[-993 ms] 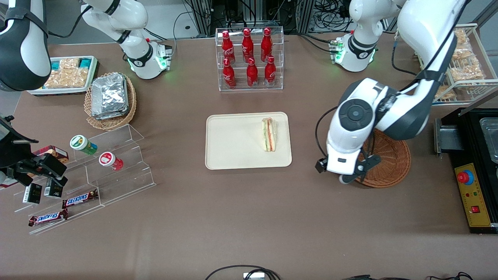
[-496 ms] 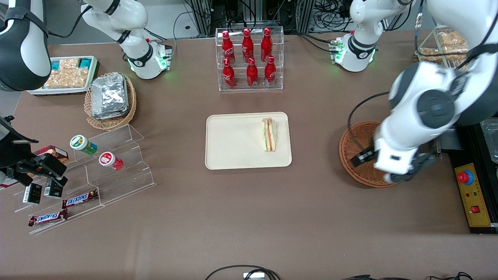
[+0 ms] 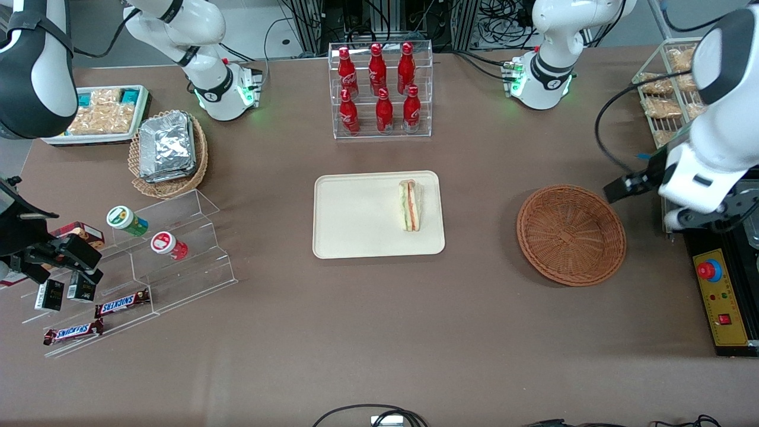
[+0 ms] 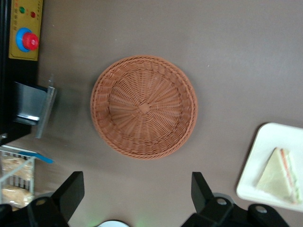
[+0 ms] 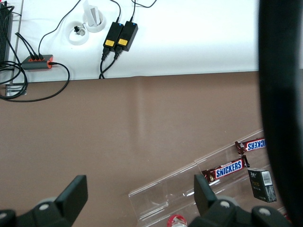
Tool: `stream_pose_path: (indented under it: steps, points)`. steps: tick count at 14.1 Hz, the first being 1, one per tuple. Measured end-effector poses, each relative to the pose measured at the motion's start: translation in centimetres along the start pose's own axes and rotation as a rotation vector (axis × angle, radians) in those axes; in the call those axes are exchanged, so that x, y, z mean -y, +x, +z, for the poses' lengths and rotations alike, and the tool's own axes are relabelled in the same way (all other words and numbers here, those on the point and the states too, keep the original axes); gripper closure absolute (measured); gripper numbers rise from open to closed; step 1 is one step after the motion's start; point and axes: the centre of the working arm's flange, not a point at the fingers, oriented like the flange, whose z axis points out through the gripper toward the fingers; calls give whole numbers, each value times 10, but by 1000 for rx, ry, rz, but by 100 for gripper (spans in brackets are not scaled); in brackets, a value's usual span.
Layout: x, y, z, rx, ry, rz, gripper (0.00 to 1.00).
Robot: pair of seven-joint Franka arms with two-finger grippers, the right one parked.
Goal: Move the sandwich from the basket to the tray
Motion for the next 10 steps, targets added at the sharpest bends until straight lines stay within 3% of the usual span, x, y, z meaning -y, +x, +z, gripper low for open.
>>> stream_pose_path:
  steps: [5, 10]
  points:
    - [38, -17, -22, 22, -38, 141, 0]
    - [46, -23, -31, 10, -45, 227, 0]
